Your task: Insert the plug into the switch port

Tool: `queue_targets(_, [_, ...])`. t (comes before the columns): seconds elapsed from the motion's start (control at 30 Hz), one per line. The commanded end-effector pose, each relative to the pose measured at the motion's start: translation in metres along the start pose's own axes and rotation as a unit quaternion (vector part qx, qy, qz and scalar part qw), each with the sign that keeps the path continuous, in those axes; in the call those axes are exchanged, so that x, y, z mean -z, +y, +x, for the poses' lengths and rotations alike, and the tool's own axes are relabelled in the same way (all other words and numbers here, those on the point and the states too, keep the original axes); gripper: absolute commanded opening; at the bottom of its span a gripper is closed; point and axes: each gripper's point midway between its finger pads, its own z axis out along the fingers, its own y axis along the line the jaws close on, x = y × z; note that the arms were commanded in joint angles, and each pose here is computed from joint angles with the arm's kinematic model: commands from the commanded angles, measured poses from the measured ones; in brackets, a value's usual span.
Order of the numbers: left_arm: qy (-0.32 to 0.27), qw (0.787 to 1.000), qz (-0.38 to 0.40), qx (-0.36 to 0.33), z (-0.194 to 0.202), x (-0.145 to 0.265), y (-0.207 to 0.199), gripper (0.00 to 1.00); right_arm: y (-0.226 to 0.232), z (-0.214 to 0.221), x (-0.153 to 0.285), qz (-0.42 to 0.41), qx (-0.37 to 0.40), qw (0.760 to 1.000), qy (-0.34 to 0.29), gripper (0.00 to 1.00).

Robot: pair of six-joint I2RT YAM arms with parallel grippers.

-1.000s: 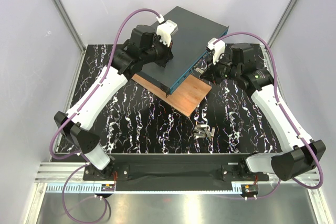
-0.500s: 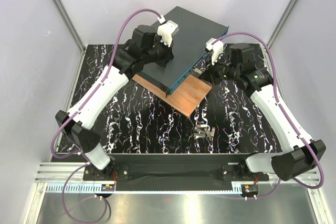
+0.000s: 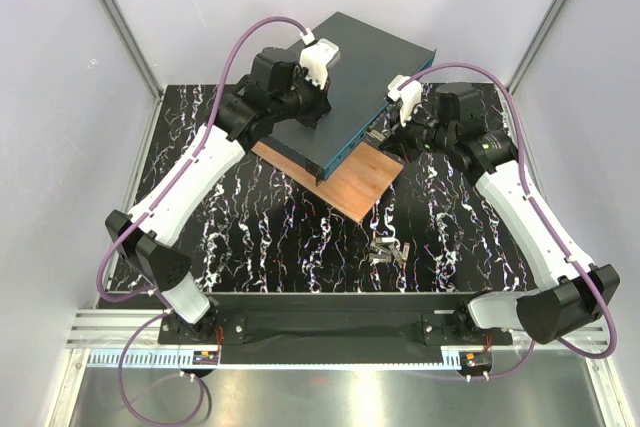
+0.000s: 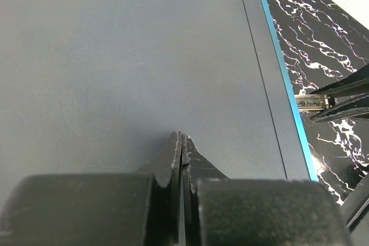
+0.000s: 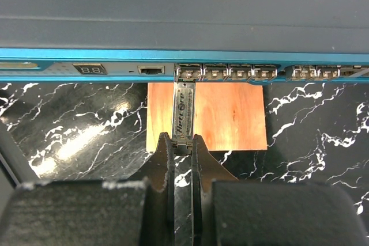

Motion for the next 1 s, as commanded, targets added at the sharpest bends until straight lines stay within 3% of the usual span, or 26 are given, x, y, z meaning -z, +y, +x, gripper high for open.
queue_targets(0.0, [-0.039,0.999,0.006,-0.005,-0.026,0.009,-0.002,0.00,0.003,-0.011,-0.004,-0.004,0.034,0.999,-0.020,0.00])
queue_targets(0.4, [-0.042,0.999,0.007,-0.005,-0.029,0.009,-0.002,0.00,-0.022,-0.023,0.002,0.015,0.037,0.999,-0.033,0.00])
queue_targets(0.63, [-0.041,0.999,0.009,-0.004,-0.029,0.005,-0.003,0.00,-0.001,-0.033,-0.002,-0.043,0.010,0.998,-0.040,0.00])
queue_targets(0.97, [-0.042,0.999,0.011,-0.003,-0.030,0.004,-0.003,0.00,0.003,-0.041,-0.008,-0.038,-0.009,0.999,-0.030,0.00])
